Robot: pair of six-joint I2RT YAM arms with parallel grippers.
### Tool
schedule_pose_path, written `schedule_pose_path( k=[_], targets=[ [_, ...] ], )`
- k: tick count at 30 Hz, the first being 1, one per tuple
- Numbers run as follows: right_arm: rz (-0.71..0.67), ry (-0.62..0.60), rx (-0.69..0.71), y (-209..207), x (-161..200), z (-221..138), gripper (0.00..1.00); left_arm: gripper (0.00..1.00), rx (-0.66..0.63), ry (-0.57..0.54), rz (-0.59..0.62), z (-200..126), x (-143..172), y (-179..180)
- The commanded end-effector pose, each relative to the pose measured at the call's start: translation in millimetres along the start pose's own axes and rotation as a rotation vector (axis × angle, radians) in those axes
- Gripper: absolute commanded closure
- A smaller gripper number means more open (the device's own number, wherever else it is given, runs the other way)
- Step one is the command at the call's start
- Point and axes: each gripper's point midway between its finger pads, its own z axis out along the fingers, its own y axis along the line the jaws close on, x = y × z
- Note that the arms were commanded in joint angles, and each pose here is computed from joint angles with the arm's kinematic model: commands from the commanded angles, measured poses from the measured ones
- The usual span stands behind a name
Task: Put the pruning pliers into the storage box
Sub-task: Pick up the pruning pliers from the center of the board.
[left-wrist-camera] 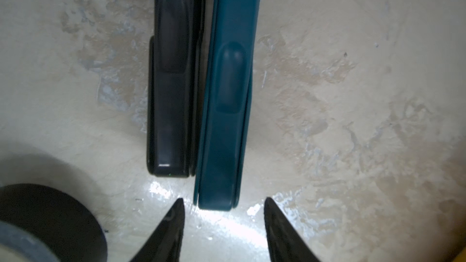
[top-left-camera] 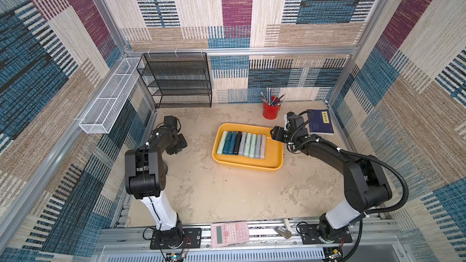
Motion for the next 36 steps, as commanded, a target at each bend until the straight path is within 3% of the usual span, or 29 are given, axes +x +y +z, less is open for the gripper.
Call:
schedule_pose_path(
  k=[1,15,36],
  targets=[
    [0.016,-0.028,-0.005,0.6,-6.6,-1.6,0.3,0.48,-0.027,0.024,0.03,3.2,0.6,5.2],
    [0.025,-0.016,-0.001,-4.0,-5.5,6.0,0.3,0.55,0.027,0.097,0.098,20.8,-0.6,-13.5],
    [0.017,-0.008,-0.02,-0.5,-4.8,5.5,0.31,0.56,-0.061,0.101,0.173,28.2,-17.2,-11.0]
  ],
)
